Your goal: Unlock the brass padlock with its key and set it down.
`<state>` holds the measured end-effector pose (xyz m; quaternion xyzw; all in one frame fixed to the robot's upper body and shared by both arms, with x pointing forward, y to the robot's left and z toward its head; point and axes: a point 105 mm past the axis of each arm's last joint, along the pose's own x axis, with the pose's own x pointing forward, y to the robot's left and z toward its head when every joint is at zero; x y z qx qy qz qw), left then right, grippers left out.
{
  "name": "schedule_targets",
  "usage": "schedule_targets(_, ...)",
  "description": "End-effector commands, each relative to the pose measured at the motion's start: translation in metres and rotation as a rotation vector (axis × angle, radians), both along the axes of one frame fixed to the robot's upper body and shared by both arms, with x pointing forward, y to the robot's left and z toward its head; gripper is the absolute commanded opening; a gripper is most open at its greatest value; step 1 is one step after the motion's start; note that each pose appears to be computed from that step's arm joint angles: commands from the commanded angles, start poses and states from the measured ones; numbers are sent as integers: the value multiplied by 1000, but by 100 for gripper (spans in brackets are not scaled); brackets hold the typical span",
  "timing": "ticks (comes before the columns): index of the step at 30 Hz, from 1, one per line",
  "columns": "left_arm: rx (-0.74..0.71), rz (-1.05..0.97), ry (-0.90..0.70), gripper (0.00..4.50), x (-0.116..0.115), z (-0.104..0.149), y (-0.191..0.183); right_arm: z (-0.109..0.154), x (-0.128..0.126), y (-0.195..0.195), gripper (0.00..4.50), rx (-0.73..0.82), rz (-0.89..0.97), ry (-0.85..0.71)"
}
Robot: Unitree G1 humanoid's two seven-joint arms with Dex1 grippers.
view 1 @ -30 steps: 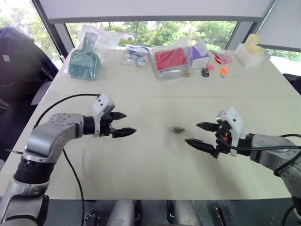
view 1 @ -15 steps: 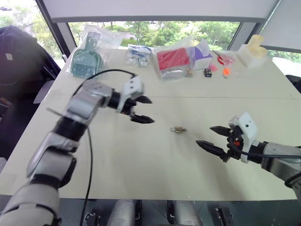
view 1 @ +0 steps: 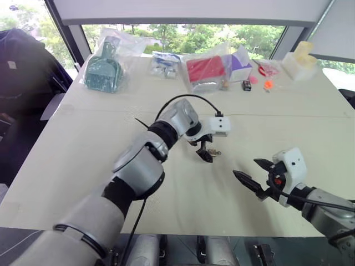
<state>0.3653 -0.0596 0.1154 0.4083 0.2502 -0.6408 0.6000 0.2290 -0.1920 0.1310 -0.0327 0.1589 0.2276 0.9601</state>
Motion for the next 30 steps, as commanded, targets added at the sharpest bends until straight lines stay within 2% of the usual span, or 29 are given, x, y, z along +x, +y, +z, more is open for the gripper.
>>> schedule_targets(1,21,-1,-61,450,3,2,-6,11,-3,1,444,-10,-22,-62)
schedule_targets(9,43,-1,-40,450,-3,-12,-8,11,-2,-3,444,-15,-31,-61)
schedule_targets(12,48,-6,-41,366,-4,-16,-9,12,1,-2,450,-13,-27,-68)
schedule_targets(18,83,-46,-18,72,-12,-27,-10,12,4,2,450,-7,-17,-67)
schedule_targets(21,95,-55,-27,69,-12,-32,-5,12,5,3,450,11,-16,-56)
schedule_targets(24,1,-60,-78,69,-3,-19,-5,11,7,5,450,68,-29,-38)
schedule_targets(25,-53,-84,-122,69,1,-10,-6,12,9,5,450,92,-38,-36)
schedule_targets(30,-514,-166,-231,69,2,62,-14,35,19,21,450,312,-9,-80)
